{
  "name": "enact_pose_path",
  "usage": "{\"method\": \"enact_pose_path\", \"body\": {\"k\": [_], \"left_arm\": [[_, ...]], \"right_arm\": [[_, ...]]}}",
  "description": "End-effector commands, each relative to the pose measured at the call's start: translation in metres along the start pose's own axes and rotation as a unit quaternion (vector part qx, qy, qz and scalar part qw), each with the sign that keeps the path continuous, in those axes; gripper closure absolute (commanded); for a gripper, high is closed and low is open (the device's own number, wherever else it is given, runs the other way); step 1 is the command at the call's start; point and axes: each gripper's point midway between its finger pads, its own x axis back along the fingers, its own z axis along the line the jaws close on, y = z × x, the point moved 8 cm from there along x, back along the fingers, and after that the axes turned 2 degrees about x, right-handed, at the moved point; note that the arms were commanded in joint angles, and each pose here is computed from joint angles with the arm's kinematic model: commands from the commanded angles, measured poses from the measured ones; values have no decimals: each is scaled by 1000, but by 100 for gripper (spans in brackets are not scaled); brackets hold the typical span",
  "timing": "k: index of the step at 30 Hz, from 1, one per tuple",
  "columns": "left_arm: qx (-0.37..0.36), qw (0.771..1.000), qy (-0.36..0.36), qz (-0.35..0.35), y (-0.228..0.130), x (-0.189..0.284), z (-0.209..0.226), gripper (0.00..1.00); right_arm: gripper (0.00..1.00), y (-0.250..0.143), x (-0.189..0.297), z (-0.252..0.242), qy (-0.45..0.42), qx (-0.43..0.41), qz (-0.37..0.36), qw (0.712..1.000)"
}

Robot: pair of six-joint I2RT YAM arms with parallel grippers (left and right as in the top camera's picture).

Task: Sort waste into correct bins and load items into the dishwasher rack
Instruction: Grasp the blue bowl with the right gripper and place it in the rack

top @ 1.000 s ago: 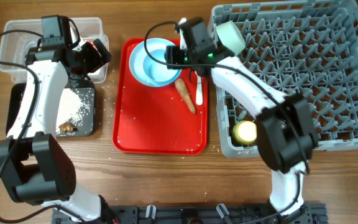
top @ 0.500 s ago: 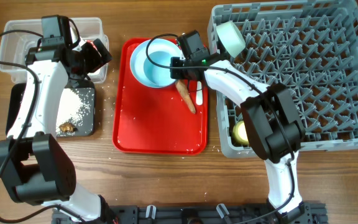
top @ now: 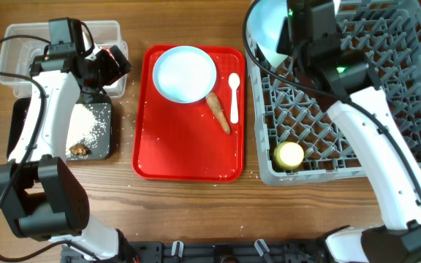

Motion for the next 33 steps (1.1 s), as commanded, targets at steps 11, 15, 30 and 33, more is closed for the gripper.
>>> {"method": "enact_pose_path", "body": {"k": [11,15,30,33], "left_arm": [[-1,1000,-4,-18,5,10,-3,0],[-1,1000,-4,-18,5,10,-3,0],[-1,1000,-4,-18,5,10,-3,0],[-1,1000,-4,-18,5,10,-3,0]], "right_arm": [[96,-107,-102,0,-235,378,173,879],[96,-126,-96,3,-185,401,229,867],[76,-154,-67,48,-71,496,258,826],[52,-171,-60,70,42,467,289,835]]}}
